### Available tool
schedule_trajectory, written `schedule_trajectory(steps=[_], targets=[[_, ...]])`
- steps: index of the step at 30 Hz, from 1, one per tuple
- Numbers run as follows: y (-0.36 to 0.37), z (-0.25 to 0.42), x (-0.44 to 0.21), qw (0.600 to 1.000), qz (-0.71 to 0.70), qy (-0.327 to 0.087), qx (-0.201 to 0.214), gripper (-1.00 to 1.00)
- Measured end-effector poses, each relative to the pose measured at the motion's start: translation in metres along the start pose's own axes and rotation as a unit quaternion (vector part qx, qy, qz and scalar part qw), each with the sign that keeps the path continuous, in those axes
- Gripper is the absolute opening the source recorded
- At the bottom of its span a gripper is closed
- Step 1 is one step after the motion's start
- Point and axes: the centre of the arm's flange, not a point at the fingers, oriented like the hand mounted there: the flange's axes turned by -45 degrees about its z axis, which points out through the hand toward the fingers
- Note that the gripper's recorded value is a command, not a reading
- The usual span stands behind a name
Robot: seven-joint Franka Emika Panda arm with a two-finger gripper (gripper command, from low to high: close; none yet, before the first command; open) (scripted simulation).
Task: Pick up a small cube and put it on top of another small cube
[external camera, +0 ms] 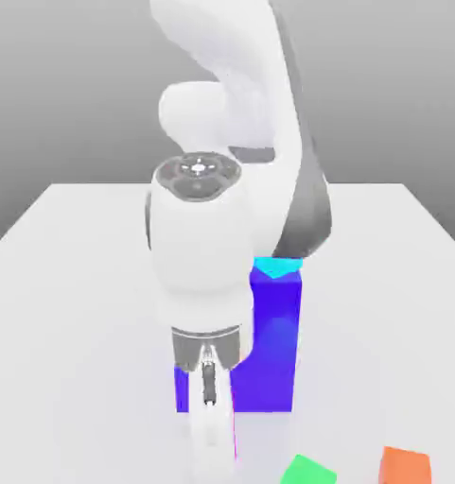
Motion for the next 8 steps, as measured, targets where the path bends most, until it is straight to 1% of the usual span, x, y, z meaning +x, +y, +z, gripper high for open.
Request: schedule_trajectory(steps=[2, 4, 5, 8], targets=[[-0.006, 0.013, -0.025, 1.0, -0.023, 0.004, 0.0, -1.0], [-0.007, 0.04, -0.031, 1.0, -0.029, 0.005, -0.001, -1.0], [-0.006, 0.051, -0.032, 1.0, -0.03, 0.006, -0.001, 1.0], [-0.006, 0.051, -0.032, 1.0, -0.03, 0.006, -0.001, 1.0]])
